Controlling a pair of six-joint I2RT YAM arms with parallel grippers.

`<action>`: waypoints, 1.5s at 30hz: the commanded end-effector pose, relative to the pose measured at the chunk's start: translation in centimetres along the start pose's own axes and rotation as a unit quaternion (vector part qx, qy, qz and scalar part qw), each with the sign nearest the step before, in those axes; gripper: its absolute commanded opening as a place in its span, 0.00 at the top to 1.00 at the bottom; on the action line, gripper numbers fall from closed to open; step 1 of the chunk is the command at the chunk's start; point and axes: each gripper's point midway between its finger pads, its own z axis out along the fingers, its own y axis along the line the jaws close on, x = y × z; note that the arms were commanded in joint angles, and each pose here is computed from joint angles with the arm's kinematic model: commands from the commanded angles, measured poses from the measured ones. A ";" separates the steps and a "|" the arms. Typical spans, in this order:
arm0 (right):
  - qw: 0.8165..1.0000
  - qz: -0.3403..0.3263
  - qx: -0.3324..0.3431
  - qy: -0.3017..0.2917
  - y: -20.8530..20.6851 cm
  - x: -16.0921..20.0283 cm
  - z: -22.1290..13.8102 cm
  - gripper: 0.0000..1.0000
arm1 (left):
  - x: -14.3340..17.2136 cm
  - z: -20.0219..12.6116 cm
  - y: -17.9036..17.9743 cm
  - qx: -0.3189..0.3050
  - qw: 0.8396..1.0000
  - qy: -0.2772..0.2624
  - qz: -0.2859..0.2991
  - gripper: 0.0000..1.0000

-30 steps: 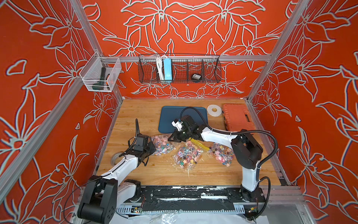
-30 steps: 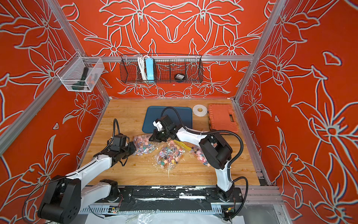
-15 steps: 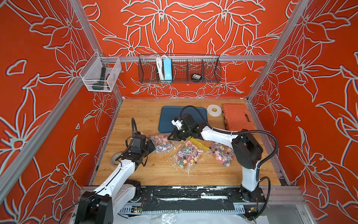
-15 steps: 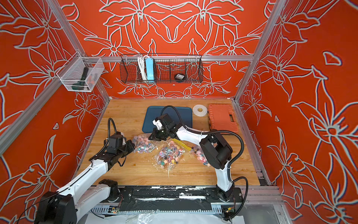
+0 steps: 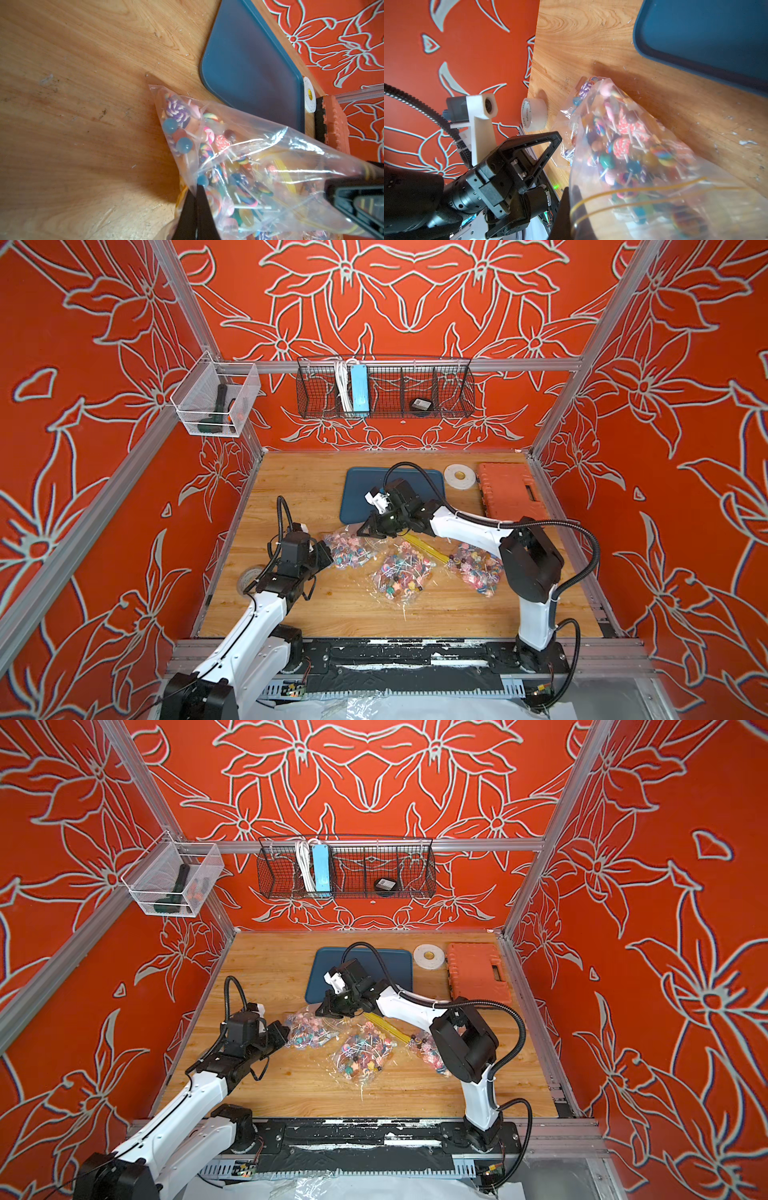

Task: Pour candies out of the ziploc bag
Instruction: 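Pick up the ziploc bag from the center of the board, then pour the candies out of the ziploc bag onto the tray.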

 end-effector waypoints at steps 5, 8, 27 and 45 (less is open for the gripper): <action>0.998 -0.053 -0.016 -0.031 4.2 -2.3 -2.0 1.00 | -2.0 -1.0 -2.0 0.026 0.999 -0.025 0.009 1.00; 0.998 -0.057 -0.016 -0.033 4.7 -2.7 -2.2 1.00 | -1.8 -0.8 -1.8 0.023 0.999 -0.022 0.008 1.00; 0.991 -0.108 0.041 -0.061 6.9 -6.6 -5.6 1.00 | -5.6 -0.4 -6.1 0.067 0.997 -0.040 0.015 1.00; 0.987 -0.067 0.093 -0.110 -0.7 -17.0 -8.3 1.00 | -11.6 5.0 -15.7 0.126 0.989 -0.053 0.057 1.00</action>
